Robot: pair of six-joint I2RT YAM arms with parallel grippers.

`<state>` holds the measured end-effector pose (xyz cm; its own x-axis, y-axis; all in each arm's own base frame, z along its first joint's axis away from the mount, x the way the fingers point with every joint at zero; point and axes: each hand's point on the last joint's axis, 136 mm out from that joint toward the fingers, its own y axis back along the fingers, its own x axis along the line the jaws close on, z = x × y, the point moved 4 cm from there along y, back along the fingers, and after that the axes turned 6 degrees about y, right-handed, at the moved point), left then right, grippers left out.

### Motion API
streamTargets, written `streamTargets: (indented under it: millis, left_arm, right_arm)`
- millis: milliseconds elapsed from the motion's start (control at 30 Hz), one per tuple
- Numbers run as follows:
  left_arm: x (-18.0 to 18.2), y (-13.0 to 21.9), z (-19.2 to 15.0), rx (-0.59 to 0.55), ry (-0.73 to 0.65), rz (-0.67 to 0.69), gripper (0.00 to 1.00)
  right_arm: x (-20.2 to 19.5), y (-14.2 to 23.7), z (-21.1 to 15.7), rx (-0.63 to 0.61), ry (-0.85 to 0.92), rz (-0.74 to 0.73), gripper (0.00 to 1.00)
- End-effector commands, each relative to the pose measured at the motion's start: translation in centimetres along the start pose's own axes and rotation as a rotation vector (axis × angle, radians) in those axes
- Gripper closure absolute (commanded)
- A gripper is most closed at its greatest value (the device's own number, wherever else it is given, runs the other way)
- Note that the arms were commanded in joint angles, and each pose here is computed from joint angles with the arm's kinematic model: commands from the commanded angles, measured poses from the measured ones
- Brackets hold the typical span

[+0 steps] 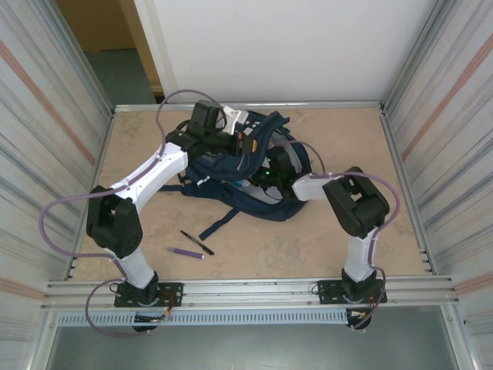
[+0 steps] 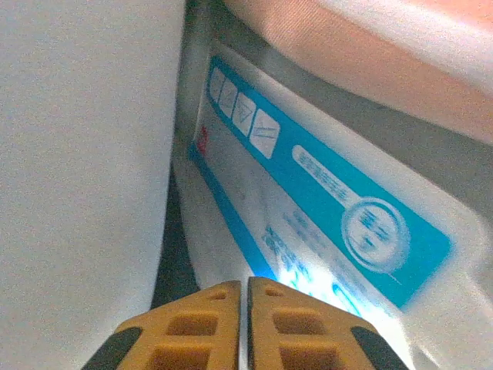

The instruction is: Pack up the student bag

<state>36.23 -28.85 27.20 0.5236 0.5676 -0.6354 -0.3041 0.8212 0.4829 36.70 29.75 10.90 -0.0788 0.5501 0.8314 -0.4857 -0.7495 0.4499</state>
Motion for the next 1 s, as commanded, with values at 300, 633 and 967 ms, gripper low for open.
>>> streamTargets:
  millis: [300,633,967]
  left_arm:
    - [-0.1,0.8,-0.7,-0.111,-0.064,0.07,0.69]
    - [5.3,4.2,-5.9,-0.081,0.115,0.289,0.54]
    - [11.9,3.6,-9.5,0.051,0.394,0.47,0.5]
  right_arm:
    - [-2.8,14.0,0.4,-0.2,0.25,-0.322,0.73]
    - [-1.2,23.1,2.5,-0.384,0.515,-0.464,0.47]
    - [0.9,18.0,0.9,-0.175,0.575,-0.361,0.46]
